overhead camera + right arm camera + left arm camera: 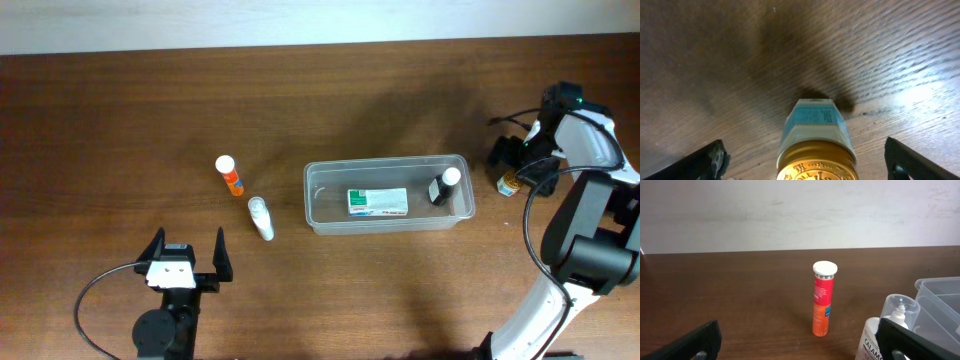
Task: Pack container
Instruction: 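Move the right gripper to the amber jar and grasp it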
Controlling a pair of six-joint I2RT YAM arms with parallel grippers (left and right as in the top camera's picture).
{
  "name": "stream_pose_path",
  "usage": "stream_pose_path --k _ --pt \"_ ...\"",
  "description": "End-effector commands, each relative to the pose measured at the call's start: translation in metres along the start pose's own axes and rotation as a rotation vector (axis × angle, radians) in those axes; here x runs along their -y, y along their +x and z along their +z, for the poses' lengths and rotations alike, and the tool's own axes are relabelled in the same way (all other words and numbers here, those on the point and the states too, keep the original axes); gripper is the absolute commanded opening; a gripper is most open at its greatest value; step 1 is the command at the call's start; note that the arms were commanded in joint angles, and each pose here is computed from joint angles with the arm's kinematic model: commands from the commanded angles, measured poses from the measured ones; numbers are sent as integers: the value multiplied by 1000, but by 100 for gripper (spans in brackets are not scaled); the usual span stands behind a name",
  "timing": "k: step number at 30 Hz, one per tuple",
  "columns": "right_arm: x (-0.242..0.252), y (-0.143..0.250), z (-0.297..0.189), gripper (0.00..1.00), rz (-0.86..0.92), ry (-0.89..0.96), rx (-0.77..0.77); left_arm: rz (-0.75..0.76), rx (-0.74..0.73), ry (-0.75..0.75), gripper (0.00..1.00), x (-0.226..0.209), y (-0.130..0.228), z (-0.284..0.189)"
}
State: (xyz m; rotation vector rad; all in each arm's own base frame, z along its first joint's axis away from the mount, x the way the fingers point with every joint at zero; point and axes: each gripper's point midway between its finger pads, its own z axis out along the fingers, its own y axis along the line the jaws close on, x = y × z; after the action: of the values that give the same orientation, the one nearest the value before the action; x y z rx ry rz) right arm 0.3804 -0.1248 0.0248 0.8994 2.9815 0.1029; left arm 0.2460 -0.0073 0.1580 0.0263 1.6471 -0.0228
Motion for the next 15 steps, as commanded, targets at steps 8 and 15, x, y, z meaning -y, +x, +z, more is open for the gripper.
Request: stream_pose_path --k 8,15 --pt "1 0 8 80 3 18 9 15 -2 11 99 2 1 0" --pt "1 -1 9 70 3 17 14 15 -2 11 99 2 1 0"
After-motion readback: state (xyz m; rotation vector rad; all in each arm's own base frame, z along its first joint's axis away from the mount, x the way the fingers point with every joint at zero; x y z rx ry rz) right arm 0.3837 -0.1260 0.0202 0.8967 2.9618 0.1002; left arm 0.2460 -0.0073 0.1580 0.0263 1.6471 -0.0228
